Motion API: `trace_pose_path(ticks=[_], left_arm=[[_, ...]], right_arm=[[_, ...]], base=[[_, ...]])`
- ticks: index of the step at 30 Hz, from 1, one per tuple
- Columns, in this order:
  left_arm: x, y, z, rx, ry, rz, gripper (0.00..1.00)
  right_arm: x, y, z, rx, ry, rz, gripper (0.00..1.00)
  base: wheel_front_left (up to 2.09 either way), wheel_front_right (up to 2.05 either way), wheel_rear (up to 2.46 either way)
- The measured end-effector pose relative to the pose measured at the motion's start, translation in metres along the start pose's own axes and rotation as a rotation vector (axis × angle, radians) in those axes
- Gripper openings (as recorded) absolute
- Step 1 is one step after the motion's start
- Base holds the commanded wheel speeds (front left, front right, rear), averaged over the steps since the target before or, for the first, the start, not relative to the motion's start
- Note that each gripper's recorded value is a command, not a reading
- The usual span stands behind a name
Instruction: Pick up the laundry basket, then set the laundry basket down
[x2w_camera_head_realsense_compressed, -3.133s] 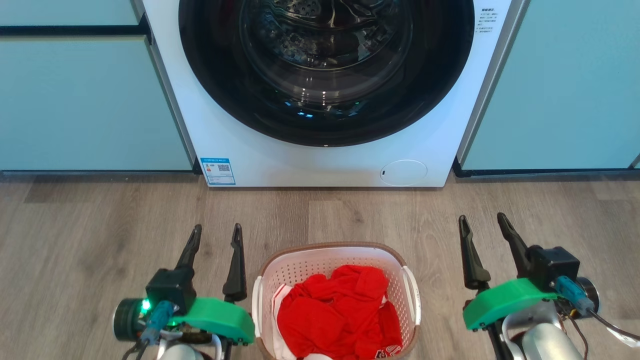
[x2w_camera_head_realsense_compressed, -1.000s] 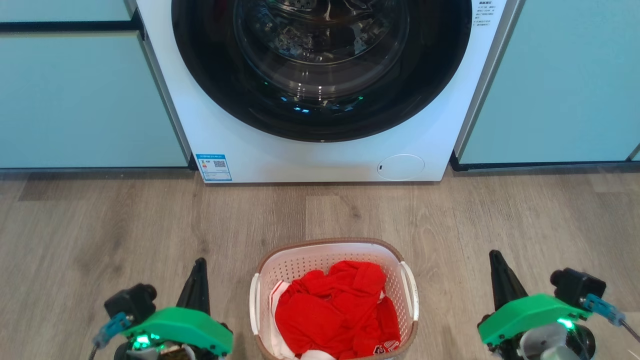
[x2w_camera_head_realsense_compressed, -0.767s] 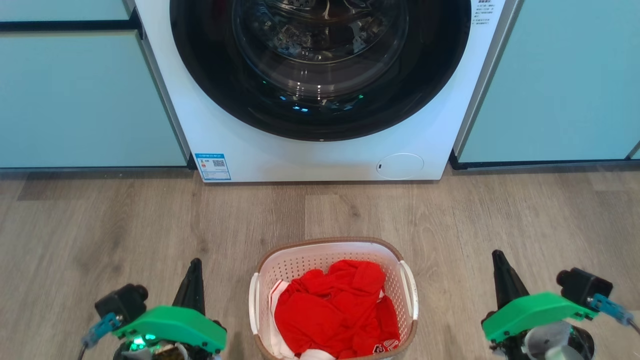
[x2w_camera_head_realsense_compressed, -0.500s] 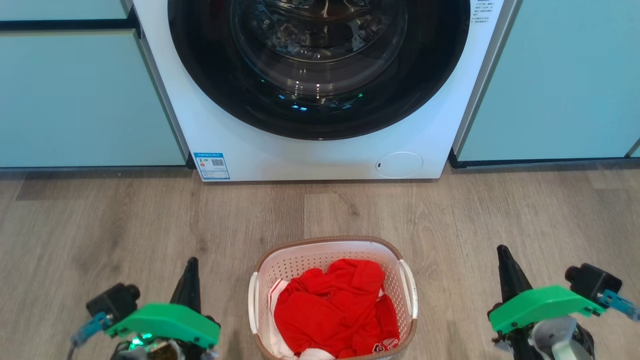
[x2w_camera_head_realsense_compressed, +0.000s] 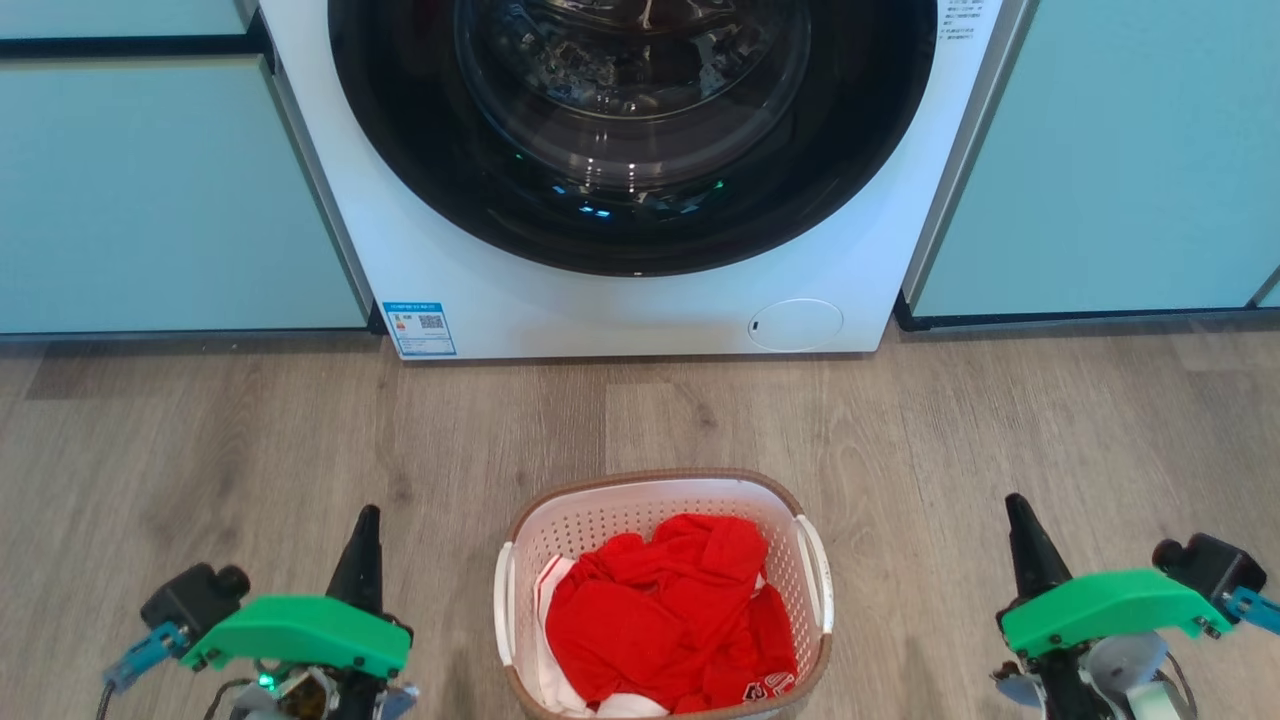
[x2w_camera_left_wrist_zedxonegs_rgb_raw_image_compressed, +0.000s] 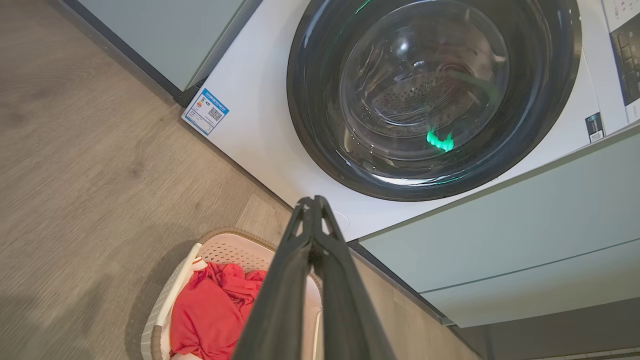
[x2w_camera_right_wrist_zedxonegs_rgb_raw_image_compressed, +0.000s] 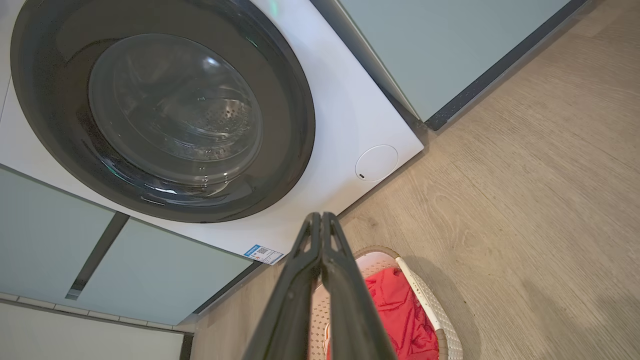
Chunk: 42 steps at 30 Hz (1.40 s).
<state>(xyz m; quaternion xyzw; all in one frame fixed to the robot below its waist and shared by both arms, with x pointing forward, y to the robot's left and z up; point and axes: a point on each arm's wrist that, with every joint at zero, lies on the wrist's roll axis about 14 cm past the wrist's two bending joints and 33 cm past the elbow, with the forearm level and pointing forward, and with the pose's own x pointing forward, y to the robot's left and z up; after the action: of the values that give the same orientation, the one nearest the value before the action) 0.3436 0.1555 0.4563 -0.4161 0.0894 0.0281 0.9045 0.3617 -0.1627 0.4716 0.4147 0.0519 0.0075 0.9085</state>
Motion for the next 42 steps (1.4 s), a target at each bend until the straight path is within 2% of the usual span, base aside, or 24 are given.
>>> trace_pose_path(ticks=[42], left_arm=[[0.016, 0.004, 0.019, -0.462, 0.006, -0.028, 0.0]], right_arm=[[0.007, -0.015, 0.022, 0.467, -0.042, -0.042, 0.0]], base=[[0.0, 0.0, 0.0]])
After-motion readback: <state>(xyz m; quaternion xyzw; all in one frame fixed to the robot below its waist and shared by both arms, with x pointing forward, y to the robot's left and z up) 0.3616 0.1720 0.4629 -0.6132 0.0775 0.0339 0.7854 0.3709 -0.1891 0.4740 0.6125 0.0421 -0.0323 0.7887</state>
